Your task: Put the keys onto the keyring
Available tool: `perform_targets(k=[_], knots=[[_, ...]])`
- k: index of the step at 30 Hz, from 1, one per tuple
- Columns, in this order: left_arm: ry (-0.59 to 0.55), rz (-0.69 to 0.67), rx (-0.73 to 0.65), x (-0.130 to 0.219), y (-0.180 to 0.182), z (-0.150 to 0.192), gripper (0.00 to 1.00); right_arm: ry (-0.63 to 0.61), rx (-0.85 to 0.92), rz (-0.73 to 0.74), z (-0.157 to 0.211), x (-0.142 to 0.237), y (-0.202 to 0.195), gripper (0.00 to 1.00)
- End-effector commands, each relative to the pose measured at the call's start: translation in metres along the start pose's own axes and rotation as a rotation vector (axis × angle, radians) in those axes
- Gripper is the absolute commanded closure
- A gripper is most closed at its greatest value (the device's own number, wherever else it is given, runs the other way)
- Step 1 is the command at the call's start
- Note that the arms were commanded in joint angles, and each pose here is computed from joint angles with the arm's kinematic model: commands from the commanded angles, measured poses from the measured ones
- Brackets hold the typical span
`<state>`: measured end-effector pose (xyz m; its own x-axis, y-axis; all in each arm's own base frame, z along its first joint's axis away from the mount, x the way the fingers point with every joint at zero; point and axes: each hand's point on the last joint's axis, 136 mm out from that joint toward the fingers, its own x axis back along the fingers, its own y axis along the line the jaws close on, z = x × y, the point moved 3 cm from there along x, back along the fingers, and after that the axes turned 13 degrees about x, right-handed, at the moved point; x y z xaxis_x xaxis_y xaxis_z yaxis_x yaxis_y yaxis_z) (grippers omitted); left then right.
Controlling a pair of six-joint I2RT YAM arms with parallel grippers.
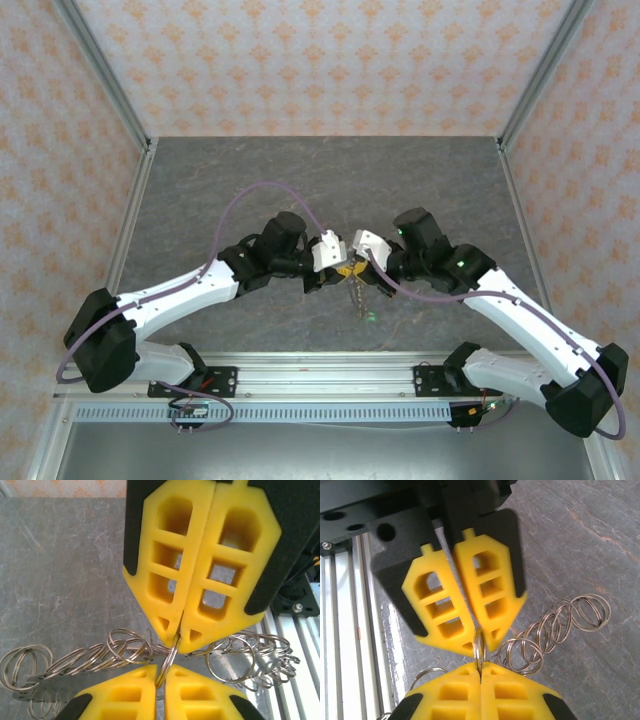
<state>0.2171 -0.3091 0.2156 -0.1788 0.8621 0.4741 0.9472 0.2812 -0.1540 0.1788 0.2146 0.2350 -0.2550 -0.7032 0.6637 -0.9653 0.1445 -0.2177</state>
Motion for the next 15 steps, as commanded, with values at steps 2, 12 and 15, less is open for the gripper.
perform_targets(k=[2, 12, 15], knots=[[-0.063, -0.013, -0.030, 0.001, 0.000, -0.014, 1.00, -0.086, 0.024, 0.008, -0.018, 0.007, 0.002, 0.94], [-0.169, 0.061, -0.038, 0.008, -0.013, -0.026, 1.00, -0.221, -0.025, 0.030, 0.000, -0.002, 0.006, 0.84], [-0.188, 0.096, -0.047, 0.009, -0.017, -0.030, 1.00, -0.271, -0.057, 0.036, 0.002, -0.005, 0.005, 0.85]])
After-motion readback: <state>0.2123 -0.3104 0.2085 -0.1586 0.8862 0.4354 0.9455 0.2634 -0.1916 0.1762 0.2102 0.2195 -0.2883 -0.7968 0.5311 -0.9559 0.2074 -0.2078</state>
